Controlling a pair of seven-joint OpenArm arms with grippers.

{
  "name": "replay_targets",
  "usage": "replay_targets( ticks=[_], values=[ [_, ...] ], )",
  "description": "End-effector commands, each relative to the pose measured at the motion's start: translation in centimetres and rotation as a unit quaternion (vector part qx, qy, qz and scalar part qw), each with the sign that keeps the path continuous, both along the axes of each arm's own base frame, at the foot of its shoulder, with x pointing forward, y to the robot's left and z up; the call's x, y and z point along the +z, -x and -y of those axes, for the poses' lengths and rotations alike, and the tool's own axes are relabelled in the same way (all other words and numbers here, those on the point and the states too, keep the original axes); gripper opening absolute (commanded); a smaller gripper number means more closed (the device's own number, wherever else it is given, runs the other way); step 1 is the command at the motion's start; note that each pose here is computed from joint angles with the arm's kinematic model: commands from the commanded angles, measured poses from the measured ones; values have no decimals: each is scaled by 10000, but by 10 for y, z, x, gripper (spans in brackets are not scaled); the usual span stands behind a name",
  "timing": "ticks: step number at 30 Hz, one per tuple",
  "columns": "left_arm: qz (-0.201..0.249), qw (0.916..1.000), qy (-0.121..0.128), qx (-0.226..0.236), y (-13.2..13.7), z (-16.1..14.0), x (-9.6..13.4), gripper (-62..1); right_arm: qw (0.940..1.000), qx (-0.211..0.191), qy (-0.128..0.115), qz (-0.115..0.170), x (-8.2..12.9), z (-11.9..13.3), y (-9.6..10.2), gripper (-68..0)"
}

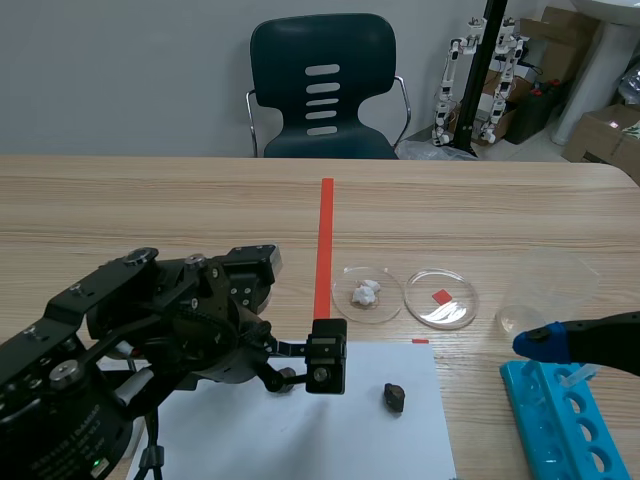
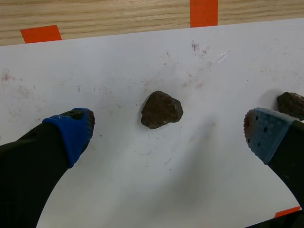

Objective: Return to the home posture

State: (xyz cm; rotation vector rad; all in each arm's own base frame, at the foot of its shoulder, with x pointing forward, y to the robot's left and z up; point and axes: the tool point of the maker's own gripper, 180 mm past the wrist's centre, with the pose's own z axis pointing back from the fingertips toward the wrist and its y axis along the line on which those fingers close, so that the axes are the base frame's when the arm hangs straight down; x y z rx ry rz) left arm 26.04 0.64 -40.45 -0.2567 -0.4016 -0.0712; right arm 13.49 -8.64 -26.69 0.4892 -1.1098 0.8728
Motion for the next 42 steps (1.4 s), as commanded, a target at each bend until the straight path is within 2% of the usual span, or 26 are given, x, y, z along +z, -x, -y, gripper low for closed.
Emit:
replay_targets(
  ticks=[1,22,26,29,35,42],
  values=[
    [79,10000,28,6,-4,2,4,14,10000,39,-67,50,4,-1,-1,4],
    [90,9999,57,6,-4,1,3,14,10000,39,-67,50,4,-1,-1,4],
    [180,9994,255,120,-8,-5,4,14,10000,39,-67,50,4,-1,-1,4],
    [419,9983,402,7,-14,-10,12,14,10000,39,-67,50,4,-1,-1,4],
    [1284,9909,405,-84,-25,-37,37,14,10000,39,-67,50,4,-1,-1,4],
    [1954,9796,391,-242,-6,-75,52,14,10000,39,-67,50,4,-1,-1,4]
  ],
)
